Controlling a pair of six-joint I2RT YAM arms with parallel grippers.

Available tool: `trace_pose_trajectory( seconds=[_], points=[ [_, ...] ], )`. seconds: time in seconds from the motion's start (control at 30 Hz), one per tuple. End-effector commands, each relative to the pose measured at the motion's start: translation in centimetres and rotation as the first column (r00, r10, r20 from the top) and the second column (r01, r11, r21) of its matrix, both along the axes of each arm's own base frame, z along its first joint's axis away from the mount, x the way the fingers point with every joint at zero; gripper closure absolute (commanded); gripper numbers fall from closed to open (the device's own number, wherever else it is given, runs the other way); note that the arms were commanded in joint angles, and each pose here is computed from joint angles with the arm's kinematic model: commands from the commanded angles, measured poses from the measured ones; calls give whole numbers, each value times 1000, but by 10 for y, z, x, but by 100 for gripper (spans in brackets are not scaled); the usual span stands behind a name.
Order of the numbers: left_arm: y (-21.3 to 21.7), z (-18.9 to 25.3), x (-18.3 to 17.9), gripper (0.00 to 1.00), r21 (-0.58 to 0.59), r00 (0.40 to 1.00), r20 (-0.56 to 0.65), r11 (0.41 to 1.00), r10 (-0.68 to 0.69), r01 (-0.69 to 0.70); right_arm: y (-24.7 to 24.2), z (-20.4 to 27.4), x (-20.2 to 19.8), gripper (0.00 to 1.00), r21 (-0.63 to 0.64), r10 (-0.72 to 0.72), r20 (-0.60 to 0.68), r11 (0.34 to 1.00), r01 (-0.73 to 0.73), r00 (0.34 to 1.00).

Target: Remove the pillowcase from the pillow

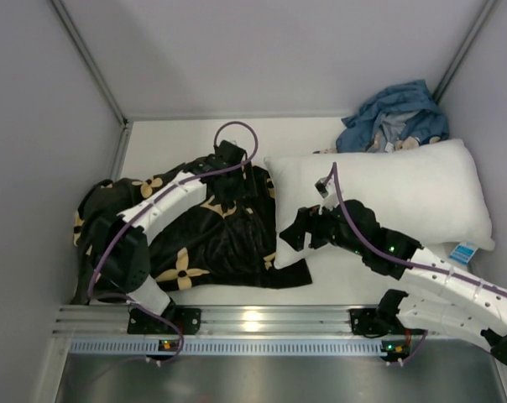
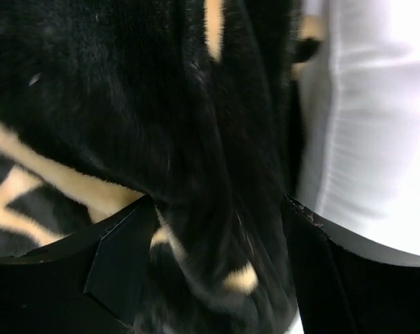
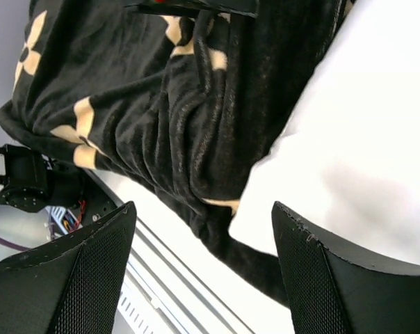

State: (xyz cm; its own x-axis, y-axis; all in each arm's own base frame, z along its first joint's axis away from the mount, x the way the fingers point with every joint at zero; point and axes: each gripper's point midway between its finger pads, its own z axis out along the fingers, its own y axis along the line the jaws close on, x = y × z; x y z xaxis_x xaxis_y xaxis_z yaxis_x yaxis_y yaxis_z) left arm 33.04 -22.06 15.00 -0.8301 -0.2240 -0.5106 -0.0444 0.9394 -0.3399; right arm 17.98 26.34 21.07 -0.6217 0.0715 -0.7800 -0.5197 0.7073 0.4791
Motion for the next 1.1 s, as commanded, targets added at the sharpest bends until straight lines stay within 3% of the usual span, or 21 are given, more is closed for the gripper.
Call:
trace_pose_trajectory(
  seconds=[0.0, 0.1, 0.17, 0.43, 0.5, 0.7, 0.9, 1.0, 1.07],
  points=[
    [-4, 5, 19, 24, 50, 999, 48, 999, 7, -10, -9, -4, -5, 25, -14, 19, -7, 1000, -19, 1000],
    [2, -3, 18, 28, 105, 999, 42, 994, 26, -30, -14, -5, -3, 24, -22, 11, -3, 1000, -11, 1000],
    [7, -6, 13, 37, 127, 999, 36, 991, 36, -41, -15, -4, -2, 24, -22, 8, 3, 1000, -8, 1000],
    [30, 8, -21, 45, 82, 994, 65, 993, 83, -89, 1, -17, 0, 24, -43, 59, -39, 997, -61, 998],
    [41, 1, -29, 56, 109, 993, 65, 989, 97, -103, 9, -17, -2, 24, -14, 83, -53, 996, -84, 995],
    [41, -6, -30, 62, 123, 995, 50, 988, 90, -96, 12, -16, -2, 24, -2, 86, -59, 996, -86, 995],
    [37, -9, -27, 57, 129, 996, 40, 988, 81, -86, 12, -20, -1, 23, -7, 83, -68, 997, -83, 994],
    [37, -11, -22, 45, 141, 996, 39, 986, 83, -88, 15, -22, -1, 24, -5, 91, -76, 996, -91, 993],
    [34, -11, -19, 43, 142, 996, 43, 986, 77, -82, 18, -22, -1, 23, 0, 99, -78, 995, -99, 992]
  ],
)
